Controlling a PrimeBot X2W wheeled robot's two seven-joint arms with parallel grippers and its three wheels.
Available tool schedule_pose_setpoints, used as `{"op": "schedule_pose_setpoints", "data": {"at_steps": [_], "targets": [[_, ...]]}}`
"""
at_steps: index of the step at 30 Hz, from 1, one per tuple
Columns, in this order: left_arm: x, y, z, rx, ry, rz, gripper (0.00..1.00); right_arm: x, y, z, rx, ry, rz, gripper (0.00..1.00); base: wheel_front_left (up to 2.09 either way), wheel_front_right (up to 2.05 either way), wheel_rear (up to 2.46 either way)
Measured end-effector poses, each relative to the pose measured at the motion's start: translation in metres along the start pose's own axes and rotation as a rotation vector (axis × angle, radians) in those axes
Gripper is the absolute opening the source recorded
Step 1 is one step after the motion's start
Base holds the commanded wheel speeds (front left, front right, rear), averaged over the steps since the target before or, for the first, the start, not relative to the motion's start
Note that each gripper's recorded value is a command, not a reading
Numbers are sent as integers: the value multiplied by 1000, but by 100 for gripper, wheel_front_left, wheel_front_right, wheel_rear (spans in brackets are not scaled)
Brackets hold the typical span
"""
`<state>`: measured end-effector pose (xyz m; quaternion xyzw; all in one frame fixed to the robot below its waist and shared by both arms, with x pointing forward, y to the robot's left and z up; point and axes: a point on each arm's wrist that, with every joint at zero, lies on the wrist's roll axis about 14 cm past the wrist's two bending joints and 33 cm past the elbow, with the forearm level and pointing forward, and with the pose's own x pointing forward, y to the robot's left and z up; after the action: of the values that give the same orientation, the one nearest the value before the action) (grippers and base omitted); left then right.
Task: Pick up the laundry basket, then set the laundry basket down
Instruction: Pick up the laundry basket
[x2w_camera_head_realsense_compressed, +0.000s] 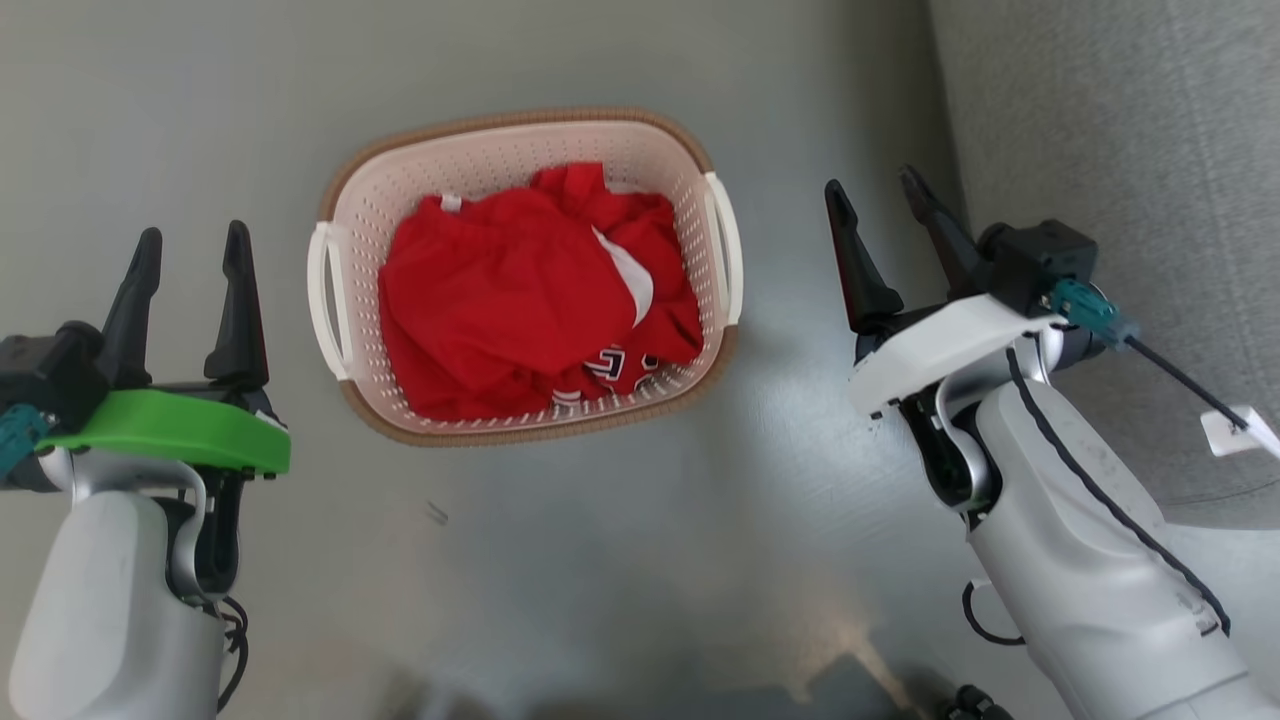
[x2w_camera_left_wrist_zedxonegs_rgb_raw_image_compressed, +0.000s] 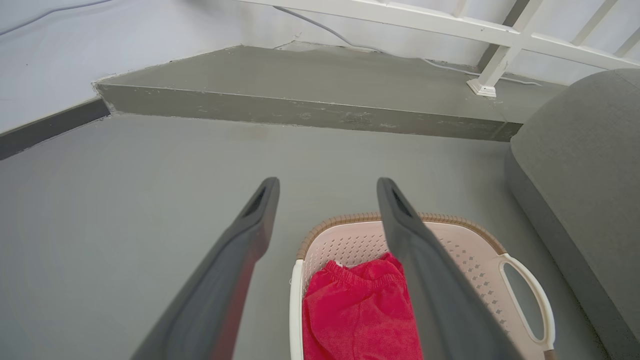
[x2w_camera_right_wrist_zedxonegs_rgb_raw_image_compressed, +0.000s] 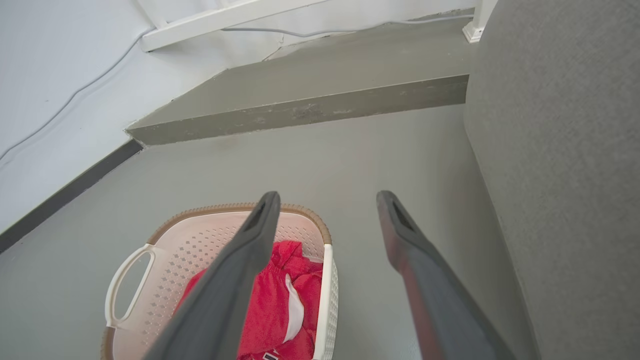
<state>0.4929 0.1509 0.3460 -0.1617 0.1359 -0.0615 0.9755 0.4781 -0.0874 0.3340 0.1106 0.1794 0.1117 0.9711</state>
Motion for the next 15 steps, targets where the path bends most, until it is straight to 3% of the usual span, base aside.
{"op": "schedule_pose_setpoints", "data": {"at_steps": [15], "targets": [[20, 27, -59, -48, 170, 61, 100, 28, -9, -73, 18, 253, -6, 100, 0, 0, 0]]}}
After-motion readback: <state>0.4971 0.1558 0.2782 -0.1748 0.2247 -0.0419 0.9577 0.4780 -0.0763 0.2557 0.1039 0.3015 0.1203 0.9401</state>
